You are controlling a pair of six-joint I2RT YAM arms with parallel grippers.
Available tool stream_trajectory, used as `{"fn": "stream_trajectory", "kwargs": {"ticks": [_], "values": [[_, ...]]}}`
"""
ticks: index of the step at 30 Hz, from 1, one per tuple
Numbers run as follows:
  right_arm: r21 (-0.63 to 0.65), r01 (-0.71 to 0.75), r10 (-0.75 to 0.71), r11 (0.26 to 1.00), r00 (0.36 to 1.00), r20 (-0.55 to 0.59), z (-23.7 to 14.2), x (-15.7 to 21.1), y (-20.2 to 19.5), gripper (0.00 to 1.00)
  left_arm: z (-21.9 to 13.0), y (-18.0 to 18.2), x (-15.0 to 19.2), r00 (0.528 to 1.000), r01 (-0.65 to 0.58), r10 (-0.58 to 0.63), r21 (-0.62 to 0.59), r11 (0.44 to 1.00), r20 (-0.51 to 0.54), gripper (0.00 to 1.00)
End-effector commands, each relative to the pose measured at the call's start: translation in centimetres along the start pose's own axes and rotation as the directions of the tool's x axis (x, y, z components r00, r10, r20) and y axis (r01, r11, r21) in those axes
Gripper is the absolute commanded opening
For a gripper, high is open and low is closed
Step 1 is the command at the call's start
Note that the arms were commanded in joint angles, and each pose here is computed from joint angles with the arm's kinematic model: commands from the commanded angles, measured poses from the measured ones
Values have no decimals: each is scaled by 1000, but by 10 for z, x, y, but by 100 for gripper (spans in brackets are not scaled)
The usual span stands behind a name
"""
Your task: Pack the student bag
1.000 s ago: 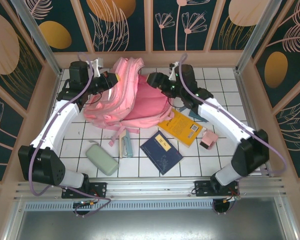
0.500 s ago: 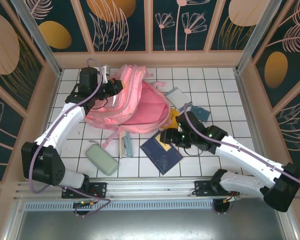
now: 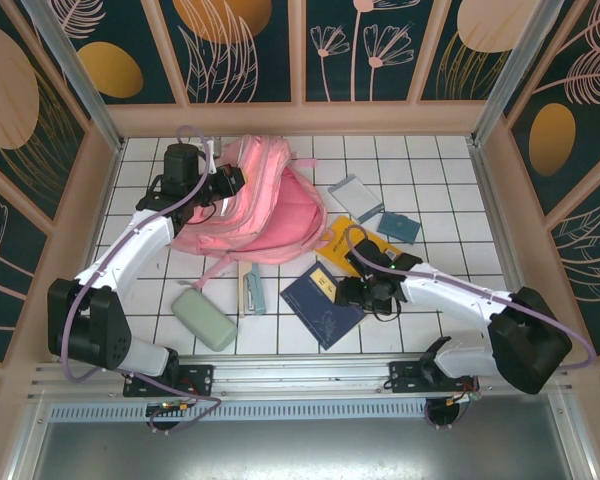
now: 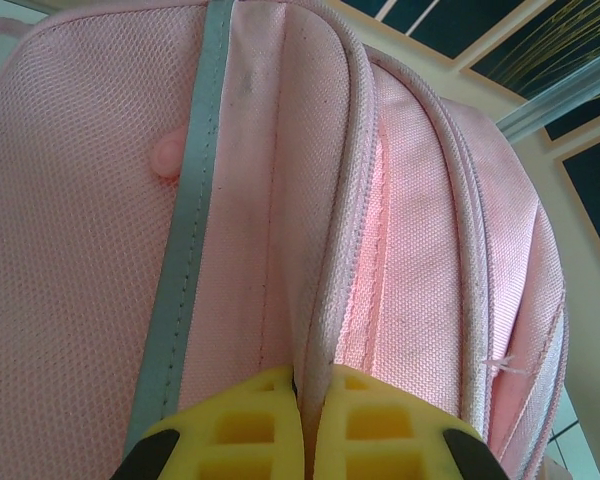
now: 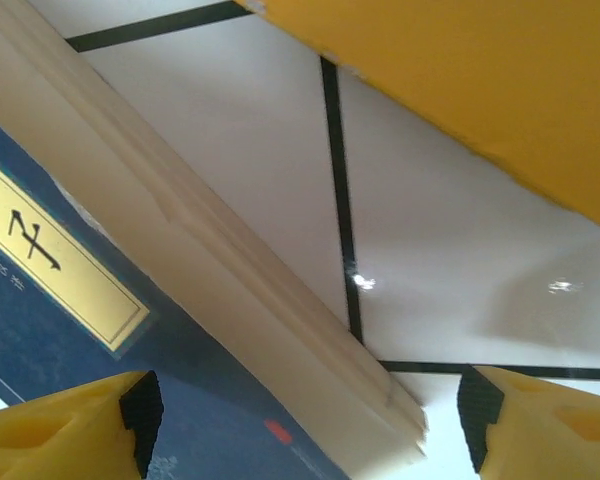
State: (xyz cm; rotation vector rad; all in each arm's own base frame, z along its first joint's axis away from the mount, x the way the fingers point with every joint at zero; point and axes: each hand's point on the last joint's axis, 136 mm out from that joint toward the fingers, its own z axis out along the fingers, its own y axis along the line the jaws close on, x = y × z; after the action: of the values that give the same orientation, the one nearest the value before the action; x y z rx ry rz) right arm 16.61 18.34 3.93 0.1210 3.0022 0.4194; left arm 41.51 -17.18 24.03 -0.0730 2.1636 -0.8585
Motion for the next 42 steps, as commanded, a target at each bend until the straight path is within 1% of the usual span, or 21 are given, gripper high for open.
{"fn": "stream_trajectory", "kwargs": {"ticks": [1, 8, 11, 16, 19, 24, 30, 37, 42], "values": [[-126, 48, -54, 991, 997, -49, 7, 6, 23, 77, -12, -14, -28, 992, -60, 56, 36, 998, 110, 0], [-246, 35, -67, 969, 990, -121, 14, 22, 39, 69, -10, -16, -27, 993, -54, 49, 52, 997, 106, 0], [-280, 37, -74, 959, 990, -122, 11, 24, 43, 65, -10, -15, -26, 993, -55, 49, 53, 997, 105, 0], [-406, 20, -86, 914, 986, -144, 4, 29, 59, 55, -9, -15, -25, 994, -52, 46, 55, 997, 100, 0], [-445, 18, -89, 896, 986, -140, 0, 27, 67, 51, -9, -15, -24, 994, -53, 47, 56, 997, 101, 0], [-526, 4, -85, 850, 988, -130, -11, 22, 83, 49, -10, -15, -24, 993, -54, 49, 54, 997, 103, 0], [-602, -11, -86, 799, 987, -133, -17, 19, 97, 51, -8, -14, -23, 994, -48, 42, 56, 997, 97, 0], [-577, -37, -75, 816, 983, -168, 4, 15, 98, 52, -6, -16, -22, 995, -43, 36, 70, 997, 88, 0], [-579, -32, -106, 814, 974, -202, 19, 11, 112, 50, -5, -15, -21, 996, -41, 35, 72, 997, 85, 0]]}}
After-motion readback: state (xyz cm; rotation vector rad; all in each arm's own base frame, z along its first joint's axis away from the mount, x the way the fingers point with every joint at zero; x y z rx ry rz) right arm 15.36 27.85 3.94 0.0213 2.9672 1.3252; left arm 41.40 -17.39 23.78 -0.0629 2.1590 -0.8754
